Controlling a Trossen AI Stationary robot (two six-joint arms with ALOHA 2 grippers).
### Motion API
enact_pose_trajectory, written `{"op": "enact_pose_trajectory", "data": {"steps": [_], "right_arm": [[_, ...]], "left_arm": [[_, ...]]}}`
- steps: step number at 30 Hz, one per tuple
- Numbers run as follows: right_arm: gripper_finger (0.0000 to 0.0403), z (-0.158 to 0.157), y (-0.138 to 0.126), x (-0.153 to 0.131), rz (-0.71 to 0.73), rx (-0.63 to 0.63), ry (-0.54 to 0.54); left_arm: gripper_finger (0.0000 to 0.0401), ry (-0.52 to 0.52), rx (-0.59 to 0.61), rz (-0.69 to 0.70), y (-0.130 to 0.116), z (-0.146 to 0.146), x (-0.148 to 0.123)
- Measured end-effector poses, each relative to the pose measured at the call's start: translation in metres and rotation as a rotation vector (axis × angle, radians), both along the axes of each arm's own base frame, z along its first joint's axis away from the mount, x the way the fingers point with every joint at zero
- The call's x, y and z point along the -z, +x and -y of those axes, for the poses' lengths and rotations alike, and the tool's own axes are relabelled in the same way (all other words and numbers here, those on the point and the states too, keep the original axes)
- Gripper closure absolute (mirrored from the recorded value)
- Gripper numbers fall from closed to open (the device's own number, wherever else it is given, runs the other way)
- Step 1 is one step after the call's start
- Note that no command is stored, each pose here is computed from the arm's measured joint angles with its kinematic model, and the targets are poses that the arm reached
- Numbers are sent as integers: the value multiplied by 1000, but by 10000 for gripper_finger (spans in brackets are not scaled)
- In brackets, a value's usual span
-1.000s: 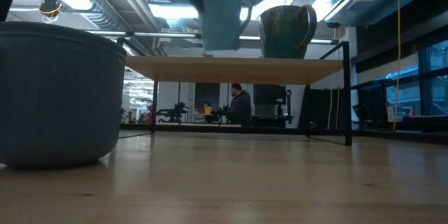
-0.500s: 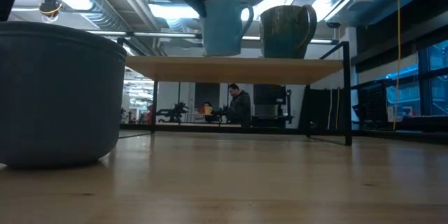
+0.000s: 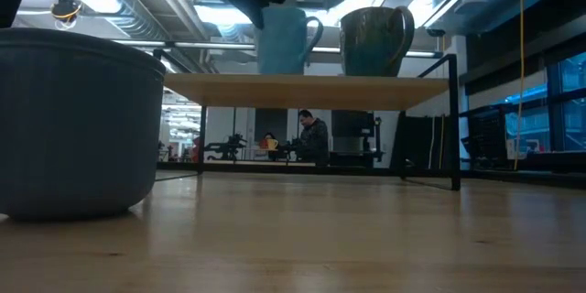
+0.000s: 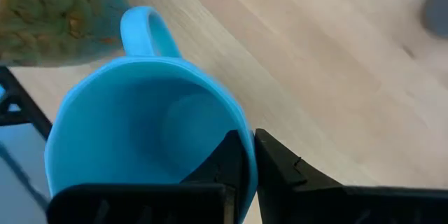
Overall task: Stack small to large cups/mugs on shelf
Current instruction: Put the blue mug on the shelf
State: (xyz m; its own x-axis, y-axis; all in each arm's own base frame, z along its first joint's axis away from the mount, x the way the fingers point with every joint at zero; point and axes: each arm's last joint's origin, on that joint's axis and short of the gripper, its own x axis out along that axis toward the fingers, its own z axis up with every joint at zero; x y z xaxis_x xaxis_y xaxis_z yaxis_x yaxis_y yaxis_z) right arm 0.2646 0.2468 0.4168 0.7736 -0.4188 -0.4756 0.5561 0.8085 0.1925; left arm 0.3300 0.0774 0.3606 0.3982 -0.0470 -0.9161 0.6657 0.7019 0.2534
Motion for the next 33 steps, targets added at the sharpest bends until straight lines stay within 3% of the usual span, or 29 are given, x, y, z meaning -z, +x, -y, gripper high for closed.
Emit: {"op": "enact_pose_trajectory", "data": {"steps": [17, 33], "right_arm": [[285, 2, 2, 0, 7, 11, -4], [285, 2, 2, 0, 2, 6, -13]], "left_arm": [[382, -52, -44, -42, 2, -1, 7], [342, -43, -92, -9, 5, -2, 5]]}}
